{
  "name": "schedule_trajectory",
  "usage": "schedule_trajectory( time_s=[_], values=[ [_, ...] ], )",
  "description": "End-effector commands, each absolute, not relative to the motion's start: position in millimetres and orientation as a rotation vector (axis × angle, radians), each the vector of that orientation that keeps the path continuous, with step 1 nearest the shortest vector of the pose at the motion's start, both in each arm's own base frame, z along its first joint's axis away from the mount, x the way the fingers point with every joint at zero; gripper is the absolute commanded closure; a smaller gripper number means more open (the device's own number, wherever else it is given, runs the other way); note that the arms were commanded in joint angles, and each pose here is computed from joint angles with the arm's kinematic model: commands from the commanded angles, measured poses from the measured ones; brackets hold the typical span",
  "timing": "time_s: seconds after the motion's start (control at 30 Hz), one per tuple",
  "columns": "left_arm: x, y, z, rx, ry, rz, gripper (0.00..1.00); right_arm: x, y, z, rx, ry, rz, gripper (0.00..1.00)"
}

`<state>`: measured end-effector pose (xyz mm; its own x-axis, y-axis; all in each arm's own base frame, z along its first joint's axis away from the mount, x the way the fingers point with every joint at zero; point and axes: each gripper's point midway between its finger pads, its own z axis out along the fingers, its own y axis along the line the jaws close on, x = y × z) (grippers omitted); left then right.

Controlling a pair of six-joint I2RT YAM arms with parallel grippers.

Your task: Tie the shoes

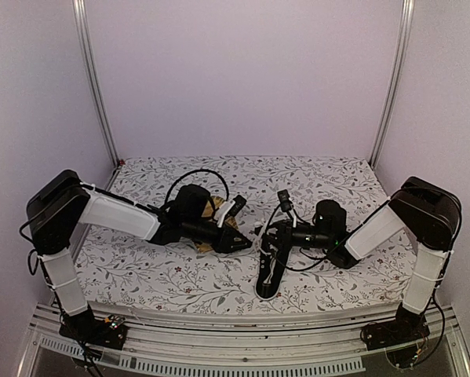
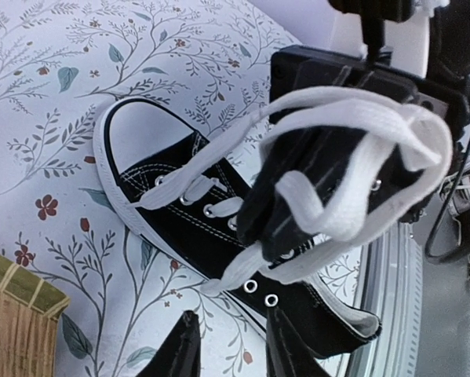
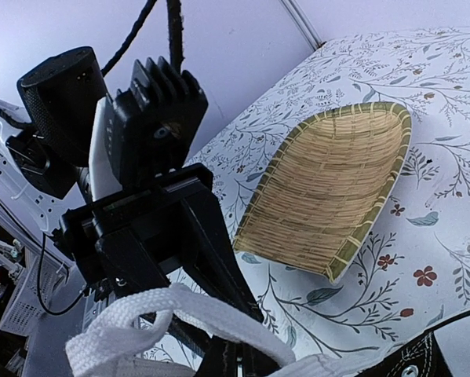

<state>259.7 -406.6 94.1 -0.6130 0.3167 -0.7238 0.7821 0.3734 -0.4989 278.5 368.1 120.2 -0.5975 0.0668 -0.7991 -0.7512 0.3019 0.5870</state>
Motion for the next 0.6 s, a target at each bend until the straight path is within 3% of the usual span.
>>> schedule_trajectory(
  time_s=[0.0, 0.57],
  values=[
    [270.8, -418.9, 91.9, 0.972, 2.066, -1.130, 0.73, 277.9, 366.1, 123.6, -0.613, 1.795, 1.393, 0.98],
    [269.0, -442.2, 85.1, 1.027, 2.027, -1.191, 0.68, 279.4, 365.3, 122.5, -0.612, 1.798, 1.396, 0.98]
  ],
)
